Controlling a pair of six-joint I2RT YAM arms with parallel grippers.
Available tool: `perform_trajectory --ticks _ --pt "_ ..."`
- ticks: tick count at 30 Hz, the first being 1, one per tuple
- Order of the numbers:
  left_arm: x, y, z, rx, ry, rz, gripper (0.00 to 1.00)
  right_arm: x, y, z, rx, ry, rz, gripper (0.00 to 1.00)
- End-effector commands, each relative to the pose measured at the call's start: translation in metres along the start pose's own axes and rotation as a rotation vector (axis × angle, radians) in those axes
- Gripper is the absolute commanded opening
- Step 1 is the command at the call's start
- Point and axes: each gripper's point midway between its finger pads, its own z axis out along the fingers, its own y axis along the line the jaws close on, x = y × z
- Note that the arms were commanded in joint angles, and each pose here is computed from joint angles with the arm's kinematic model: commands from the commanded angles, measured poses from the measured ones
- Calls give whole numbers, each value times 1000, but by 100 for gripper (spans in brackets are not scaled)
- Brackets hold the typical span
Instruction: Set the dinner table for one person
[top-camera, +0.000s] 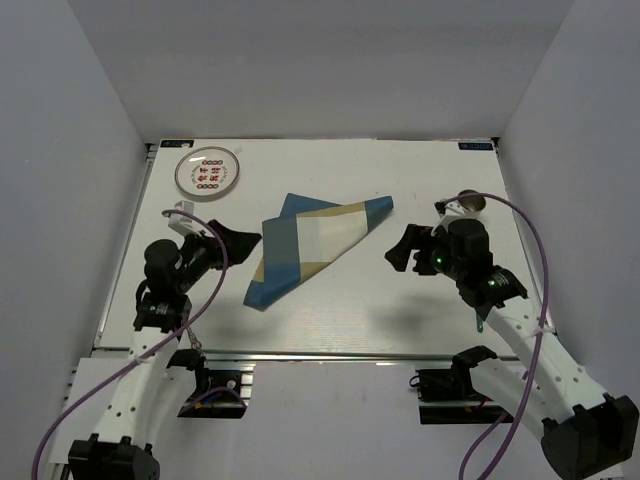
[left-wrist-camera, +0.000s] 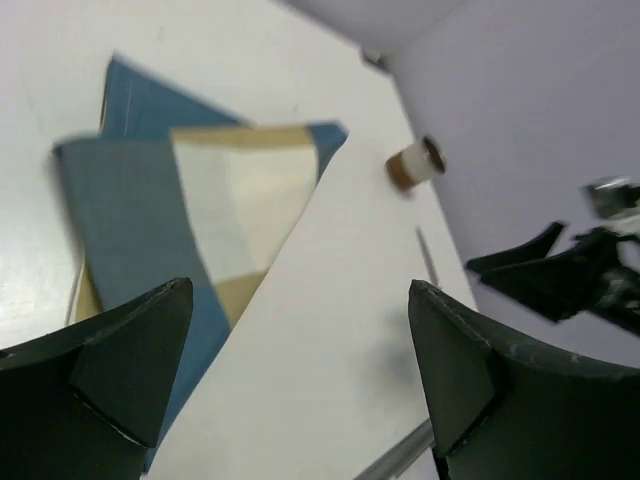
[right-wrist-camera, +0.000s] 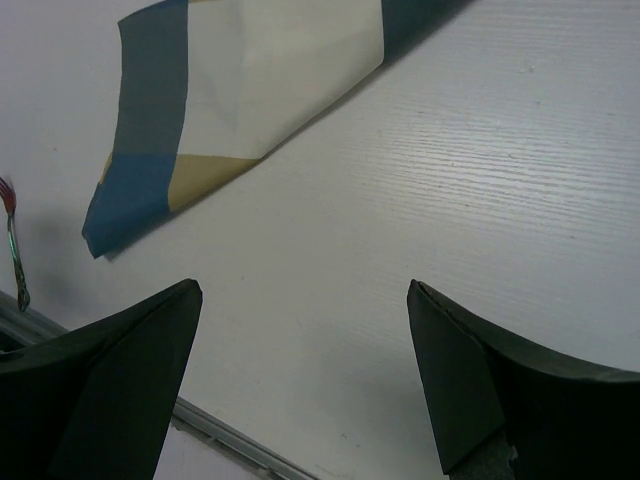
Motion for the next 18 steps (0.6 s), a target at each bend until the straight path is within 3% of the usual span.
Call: perform_trajectory --ticks 1,3,7,9,10,12,14,17,18 --pt "-36 -19 -11 -36 -84 64 98 -2 14 16 -95 9 -32 89" --pt "-39 -21 -12 -61 -63 31 98 1 18 23 -118 36 -20 89" --pt "-40 18 0 -291 -21 -98 98 2 20 25 -134 36 -11 89" --pt "-25 54 19 -425 96 -155 98 1 20 23 -132 29 -16 89" --pt "-39 49 30 -421 105 -147 98 2 19 22 -129 32 -16 89" --pt "-23 73 59 -463 229 -192 98 1 20 18 -135 18 -24 89" --pt "-27 82 93 -433 280 -205 98 4 24 11 -155 17 -27 89" --pt "-45 85 129 -392 295 -191 92 2 38 -3 -233 4 -36 89" --pt "-25 105 140 -426 385 -226 90 1 42 -7 -249 4 -44 89"
